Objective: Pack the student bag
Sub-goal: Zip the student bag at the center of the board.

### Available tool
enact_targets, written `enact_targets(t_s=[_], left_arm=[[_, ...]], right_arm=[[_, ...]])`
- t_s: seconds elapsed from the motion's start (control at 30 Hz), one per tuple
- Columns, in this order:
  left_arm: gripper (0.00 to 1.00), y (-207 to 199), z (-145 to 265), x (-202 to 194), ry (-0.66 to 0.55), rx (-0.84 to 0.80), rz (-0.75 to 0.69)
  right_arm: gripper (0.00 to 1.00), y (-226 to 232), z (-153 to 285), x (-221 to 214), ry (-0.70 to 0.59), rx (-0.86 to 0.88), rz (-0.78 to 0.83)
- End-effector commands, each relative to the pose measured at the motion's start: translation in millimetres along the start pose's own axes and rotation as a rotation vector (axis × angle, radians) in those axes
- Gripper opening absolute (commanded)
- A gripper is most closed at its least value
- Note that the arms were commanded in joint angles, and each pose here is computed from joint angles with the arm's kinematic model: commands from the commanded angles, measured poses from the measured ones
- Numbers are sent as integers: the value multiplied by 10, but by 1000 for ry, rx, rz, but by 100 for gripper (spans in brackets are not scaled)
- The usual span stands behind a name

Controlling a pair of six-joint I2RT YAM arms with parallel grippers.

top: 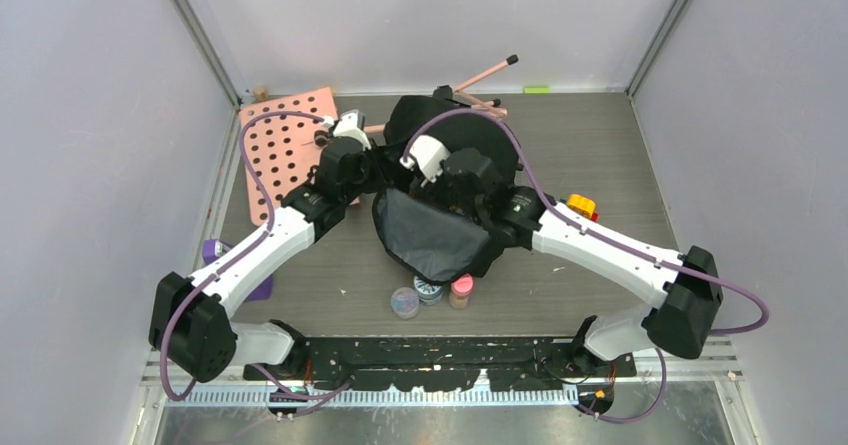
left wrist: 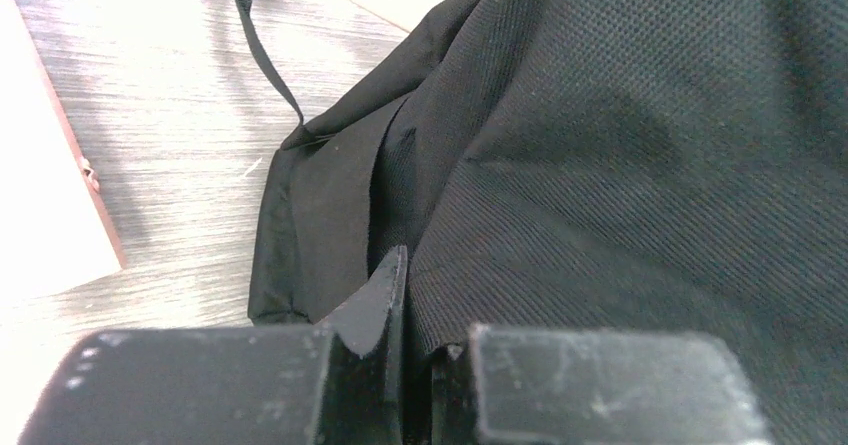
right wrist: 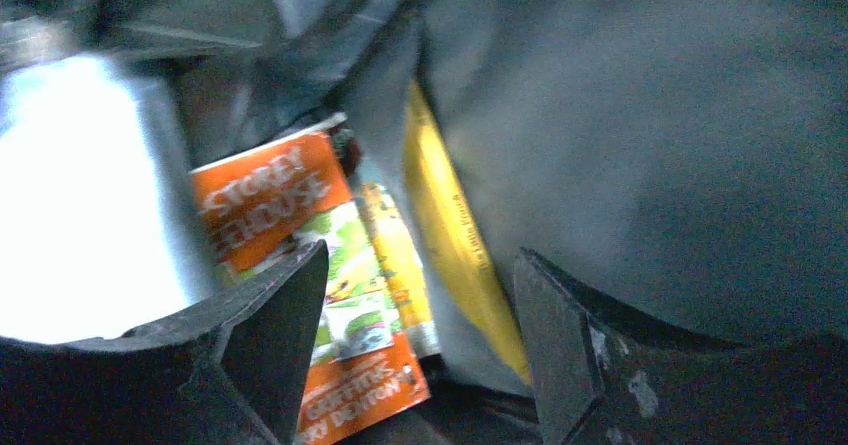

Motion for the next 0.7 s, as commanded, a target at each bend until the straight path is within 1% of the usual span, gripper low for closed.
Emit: enact_targets(t_s=[0.0,0.07,0.2,0.23,0.27,0.33,0.47,0.57,0.6,0.67], left_arm=[[0,-183,24,282,-74,-54,21],[0,-176,20,284,-72,-47,19],[0,-155,1,289,-59,-31,12],[0,-152,2,297,-59,-28,11],[0,-145,-1,300,-59,-25,10],[0,-120,-2,306,-63,-13,2],[0,-26,22,314,-73,12,-3],[0,24,37,317,-70,9,2],[0,35,41,317,-67,5,3],[0,62,39,312,-57,1,4]], right_arm=[[74,191,309,188,-105,58,-76],[75,346,362,55,-75,86,-76],[75,582,497,-66,-46,131,-88],[75,656,563,-61,-47,149,-94],[75,661,598,-79,-38,132,-96],[75,708,753,4,-65,130,-143],[77,425,1093,178,-105,62,-421],[79,229,1283,158,-74,-1,-510],[82,154,1363,118,-45,-17,-541],[84,15,1467,30,8,-43,-580]])
Point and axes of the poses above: each gripper's point midway between its finger pads, its own z axis back along the fingers, its own y axis along the line the jaws close on, x = y × z, the point moved 5 cm from there along z, back along the fingers
